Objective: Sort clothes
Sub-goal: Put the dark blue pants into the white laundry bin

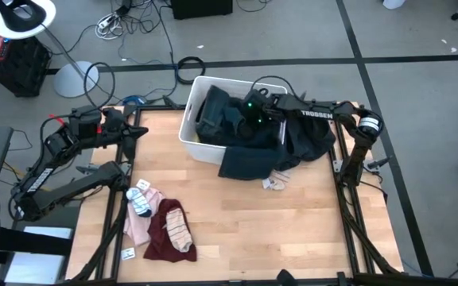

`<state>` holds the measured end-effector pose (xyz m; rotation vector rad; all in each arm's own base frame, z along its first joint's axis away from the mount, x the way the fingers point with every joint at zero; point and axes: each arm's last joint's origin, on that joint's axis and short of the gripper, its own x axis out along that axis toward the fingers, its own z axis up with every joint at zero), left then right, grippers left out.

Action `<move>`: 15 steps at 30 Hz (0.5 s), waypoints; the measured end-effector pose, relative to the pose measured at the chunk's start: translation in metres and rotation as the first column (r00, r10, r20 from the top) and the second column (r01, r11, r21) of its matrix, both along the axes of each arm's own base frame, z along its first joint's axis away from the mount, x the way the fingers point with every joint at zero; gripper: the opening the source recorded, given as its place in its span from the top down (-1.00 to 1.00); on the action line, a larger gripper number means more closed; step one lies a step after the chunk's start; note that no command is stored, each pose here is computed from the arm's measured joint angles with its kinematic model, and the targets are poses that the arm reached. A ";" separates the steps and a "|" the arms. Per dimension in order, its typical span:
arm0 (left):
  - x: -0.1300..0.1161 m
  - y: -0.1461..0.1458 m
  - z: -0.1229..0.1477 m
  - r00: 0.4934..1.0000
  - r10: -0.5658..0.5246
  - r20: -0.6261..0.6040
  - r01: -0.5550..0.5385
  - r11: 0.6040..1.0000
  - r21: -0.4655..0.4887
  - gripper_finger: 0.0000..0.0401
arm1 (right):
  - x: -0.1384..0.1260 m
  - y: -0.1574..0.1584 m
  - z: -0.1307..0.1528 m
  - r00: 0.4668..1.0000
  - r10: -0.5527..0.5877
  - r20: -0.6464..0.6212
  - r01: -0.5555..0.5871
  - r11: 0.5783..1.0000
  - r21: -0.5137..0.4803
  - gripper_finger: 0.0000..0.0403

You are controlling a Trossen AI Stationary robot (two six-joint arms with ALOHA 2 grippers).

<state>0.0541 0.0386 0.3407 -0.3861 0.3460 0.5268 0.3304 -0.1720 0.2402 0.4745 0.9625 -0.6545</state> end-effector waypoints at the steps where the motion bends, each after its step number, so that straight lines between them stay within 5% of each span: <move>1: 0.000 0.000 0.000 1.000 0.000 0.000 0.000 1.000 0.000 0.99 | 0.000 -0.002 0.003 1.000 0.016 -0.001 -0.016 1.000 -0.014 0.97; 15: 0.000 0.000 0.000 1.000 -0.001 -0.005 0.001 1.000 0.001 0.99 | 0.008 -0.006 0.084 0.983 0.120 0.137 -0.121 0.993 -0.004 0.42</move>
